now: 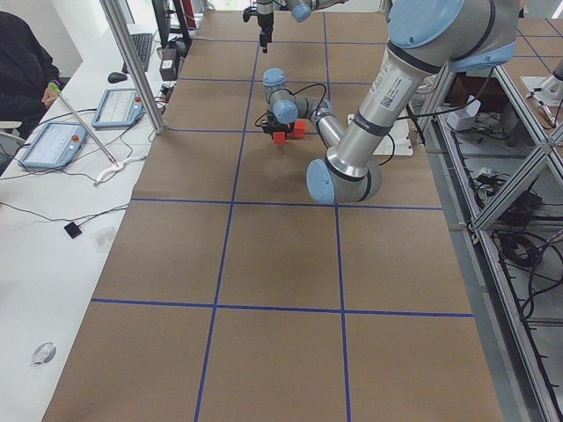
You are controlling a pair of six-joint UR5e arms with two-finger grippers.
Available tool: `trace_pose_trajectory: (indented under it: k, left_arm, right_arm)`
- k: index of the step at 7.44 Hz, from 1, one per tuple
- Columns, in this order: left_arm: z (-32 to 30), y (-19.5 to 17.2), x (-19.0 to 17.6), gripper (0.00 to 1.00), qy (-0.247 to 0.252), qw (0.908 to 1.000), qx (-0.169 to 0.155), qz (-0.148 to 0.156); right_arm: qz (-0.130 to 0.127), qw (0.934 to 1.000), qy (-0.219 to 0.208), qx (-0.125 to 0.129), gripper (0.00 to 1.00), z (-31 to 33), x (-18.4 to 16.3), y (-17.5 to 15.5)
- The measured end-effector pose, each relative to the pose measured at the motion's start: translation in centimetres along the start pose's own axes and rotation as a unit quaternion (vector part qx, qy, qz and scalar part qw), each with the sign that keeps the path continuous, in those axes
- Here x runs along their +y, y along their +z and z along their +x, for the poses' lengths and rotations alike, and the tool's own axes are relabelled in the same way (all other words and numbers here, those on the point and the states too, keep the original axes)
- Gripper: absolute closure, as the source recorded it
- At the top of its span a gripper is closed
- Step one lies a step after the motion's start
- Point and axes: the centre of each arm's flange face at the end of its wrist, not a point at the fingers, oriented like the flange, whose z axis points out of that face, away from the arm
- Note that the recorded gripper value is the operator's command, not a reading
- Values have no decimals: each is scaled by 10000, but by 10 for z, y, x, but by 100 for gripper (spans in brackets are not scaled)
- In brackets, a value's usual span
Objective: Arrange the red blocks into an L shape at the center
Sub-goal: 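Lower the red cube beside the cube farther from the robot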
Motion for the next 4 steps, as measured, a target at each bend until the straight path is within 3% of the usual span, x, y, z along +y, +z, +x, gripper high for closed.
trace_pose_trajectory:
  k: [4]
  left_arm:
    - [-14, 7, 7, 100, -84, 10000, -33, 1]
  right_arm:
    - [1, 10000, 4, -1, 1, 0, 0, 0]
